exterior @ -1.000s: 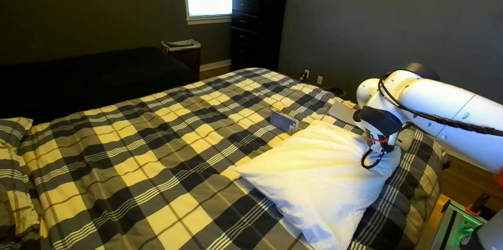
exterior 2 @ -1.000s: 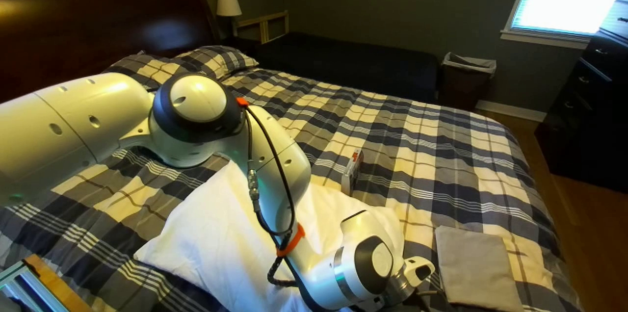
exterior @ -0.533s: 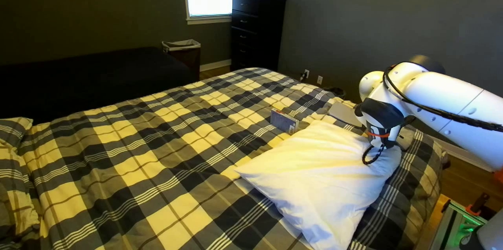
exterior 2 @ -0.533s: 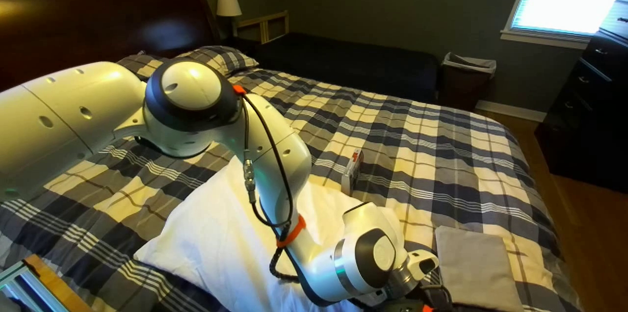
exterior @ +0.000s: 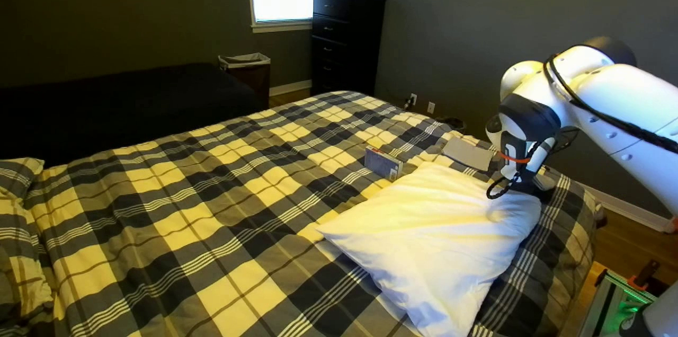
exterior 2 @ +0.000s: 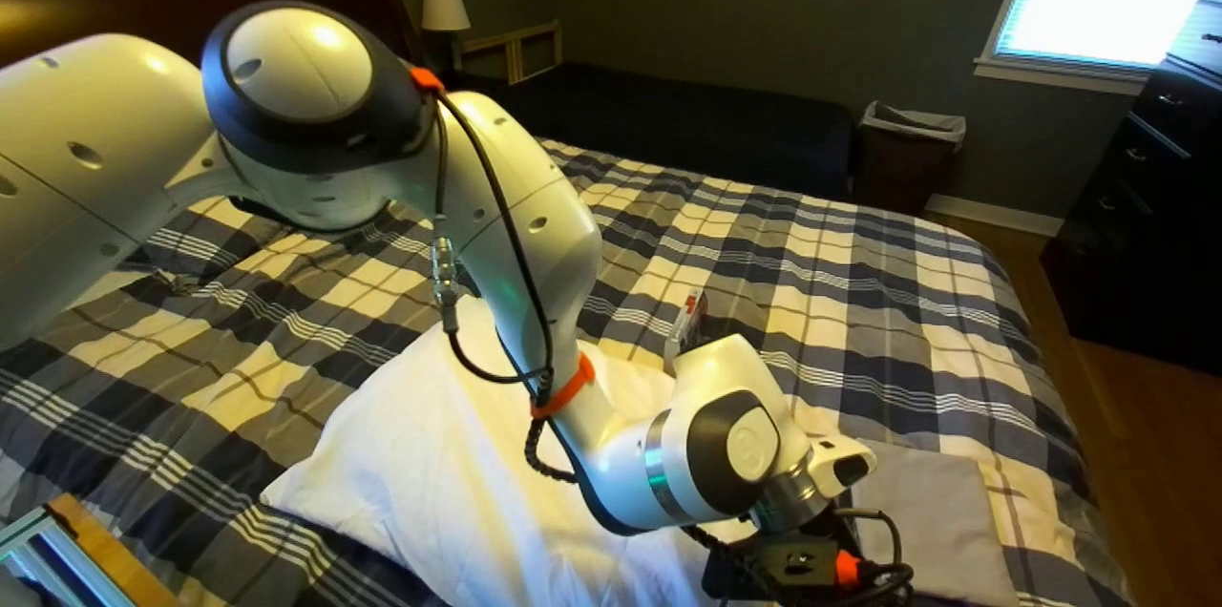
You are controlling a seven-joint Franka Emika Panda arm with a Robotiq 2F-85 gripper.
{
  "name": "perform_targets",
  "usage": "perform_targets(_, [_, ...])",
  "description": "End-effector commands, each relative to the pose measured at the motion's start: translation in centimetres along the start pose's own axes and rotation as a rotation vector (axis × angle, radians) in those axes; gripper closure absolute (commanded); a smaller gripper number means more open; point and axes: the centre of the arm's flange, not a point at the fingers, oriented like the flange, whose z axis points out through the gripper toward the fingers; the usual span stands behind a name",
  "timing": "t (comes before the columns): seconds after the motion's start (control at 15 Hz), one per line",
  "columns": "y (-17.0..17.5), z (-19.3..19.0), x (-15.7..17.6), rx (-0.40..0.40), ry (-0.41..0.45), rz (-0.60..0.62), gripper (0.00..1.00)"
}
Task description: Put the grey beddings on the pillow and take the book off the pillow
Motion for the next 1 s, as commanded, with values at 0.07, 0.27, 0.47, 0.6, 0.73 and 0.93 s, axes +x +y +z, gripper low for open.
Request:
perform_targets(0.07, [1.0,-5.4,-1.7,0.063,0.054,0.044,0.98])
perform_targets(0.27, [0.7,-8.4,-2.1,0.096,0.072,0.051,0.98])
perform_targets(0.47, [-0.5,-10.7,-2.3,0.136,0.077,0.042,0.98])
perform_targets(0.6, [-1.2,-12.3,-2.6,0.160,0.080,0.028,0.98])
perform_targets(0.73, [-1.9,-13.8,-2.7,0.181,0.089,0.015,0.98])
perform_targets(0.93, [-3.3,-16.7,-2.6,0.201,0.109,-0.006,0.98])
